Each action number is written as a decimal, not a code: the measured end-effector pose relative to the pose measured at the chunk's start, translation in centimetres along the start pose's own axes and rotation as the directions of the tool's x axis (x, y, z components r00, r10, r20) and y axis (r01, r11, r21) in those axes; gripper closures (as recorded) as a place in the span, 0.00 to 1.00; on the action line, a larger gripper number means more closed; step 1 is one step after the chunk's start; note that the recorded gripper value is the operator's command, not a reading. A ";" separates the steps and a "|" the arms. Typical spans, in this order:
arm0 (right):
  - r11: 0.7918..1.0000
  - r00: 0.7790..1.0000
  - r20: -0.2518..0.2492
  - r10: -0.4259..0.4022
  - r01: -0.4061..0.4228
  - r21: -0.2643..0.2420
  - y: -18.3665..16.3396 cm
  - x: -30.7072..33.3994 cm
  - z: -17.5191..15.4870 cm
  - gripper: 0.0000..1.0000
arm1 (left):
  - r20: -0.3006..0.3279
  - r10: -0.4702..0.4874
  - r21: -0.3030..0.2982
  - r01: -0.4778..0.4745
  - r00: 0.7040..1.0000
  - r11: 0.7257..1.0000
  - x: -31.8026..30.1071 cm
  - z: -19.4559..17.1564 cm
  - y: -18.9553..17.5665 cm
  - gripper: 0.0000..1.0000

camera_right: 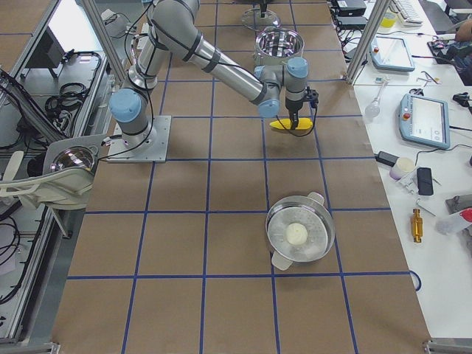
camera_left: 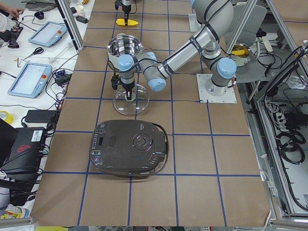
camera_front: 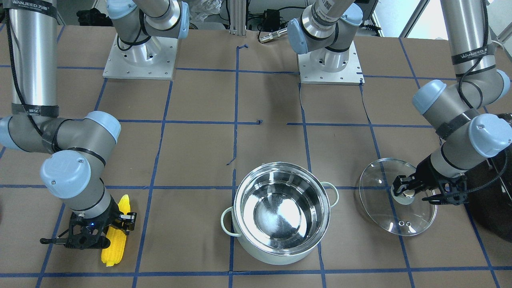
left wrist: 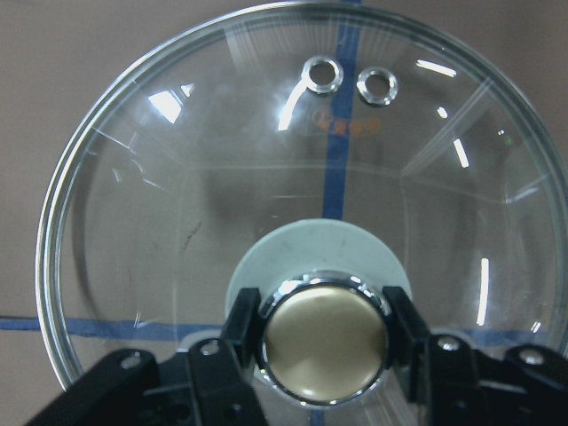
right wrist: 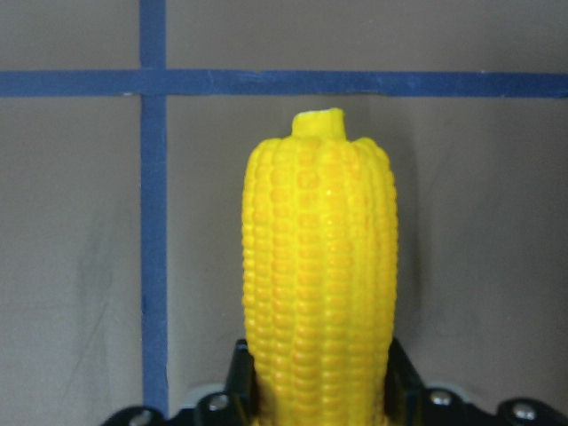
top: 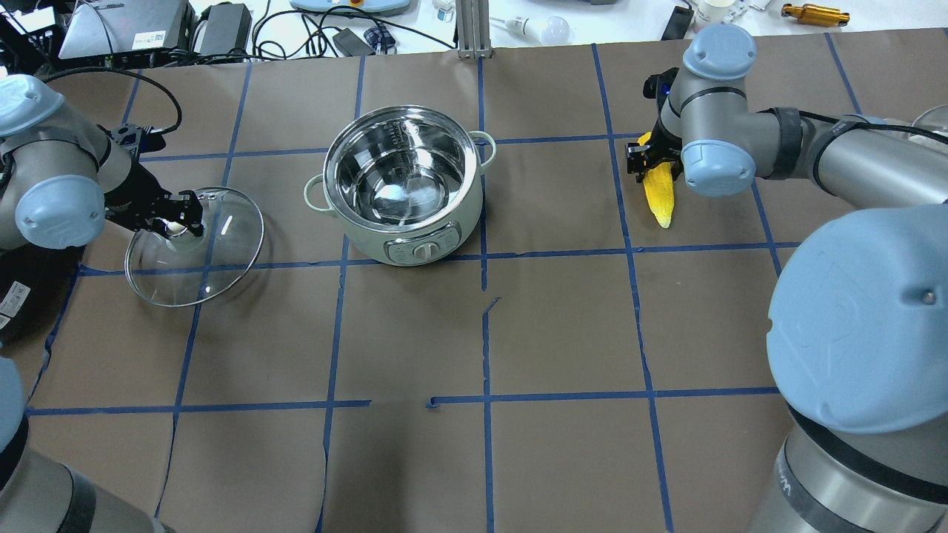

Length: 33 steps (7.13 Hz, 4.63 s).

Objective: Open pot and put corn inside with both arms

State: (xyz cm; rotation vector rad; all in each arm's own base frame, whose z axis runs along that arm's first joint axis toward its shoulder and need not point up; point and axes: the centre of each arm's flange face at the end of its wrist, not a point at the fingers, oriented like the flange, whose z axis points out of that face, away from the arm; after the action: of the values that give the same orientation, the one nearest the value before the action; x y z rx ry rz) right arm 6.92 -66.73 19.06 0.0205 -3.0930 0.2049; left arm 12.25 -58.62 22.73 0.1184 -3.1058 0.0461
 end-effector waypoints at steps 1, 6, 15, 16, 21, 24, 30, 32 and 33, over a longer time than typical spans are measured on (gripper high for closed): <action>1.000 1.000 -0.004 -0.002 0.002 0.002 -0.1 0.1 -0.2 0.85 | 0.001 -0.001 -0.002 0.001 1.000 1.000 0.1 0.0 0.1 0.75; 1.000 0.999 -0.048 0.010 -0.010 -0.002 -2.7 -2.2 -13.7 0.87 | 0.004 -0.014 -0.022 0.014 1.000 1.000 0.8 0.4 1.7 0.76; 0.994 0.993 0.064 -0.100 0.096 0.059 0.6 -39.0 -17.8 0.87 | 0.018 -0.049 -0.002 0.049 0.999 0.999 0.8 -1.1 2.4 0.00; 0.994 0.992 0.066 -0.104 0.101 0.048 1.7 -41.4 -16.5 0.87 | 0.029 -0.046 0.017 0.046 0.999 0.999 1.2 -3.1 2.7 0.00; 0.993 0.991 0.058 -0.118 0.117 0.017 2.4 -43.8 -11.5 0.00 | 0.036 0.002 0.052 -0.004 0.999 0.999 8.2 -21.0 6.1 0.00; 0.991 0.990 0.056 -0.130 0.128 0.030 2.7 -42.6 -15.4 0.00 | 0.031 0.012 0.060 -0.013 0.999 0.998 14.9 -27.5 8.2 0.00; 0.999 1.000 0.005 0.024 -0.024 -0.040 7.9 -21.8 -31.5 0.00 | 0.016 -0.009 0.094 0.007 1.000 0.996 22.0 -29.5 10.5 0.00; 0.997 0.998 -0.016 0.062 -0.063 -0.055 12.5 -14.3 -32.0 0.00 | 0.031 -0.004 0.107 0.000 0.999 0.994 25.5 -29.9 10.6 0.00; 0.996 0.997 -0.017 0.075 -0.076 -0.041 13.4 -11.8 -32.1 0.00 | 0.033 0.003 0.109 -0.007 0.999 0.994 26.4 -29.8 10.4 0.00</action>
State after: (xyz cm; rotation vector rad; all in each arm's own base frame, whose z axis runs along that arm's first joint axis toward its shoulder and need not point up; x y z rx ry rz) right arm 19.77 -49.08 48.59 -0.0990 -3.0841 0.1430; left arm -13.88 -49.30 53.15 0.1152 -3.1357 0.2159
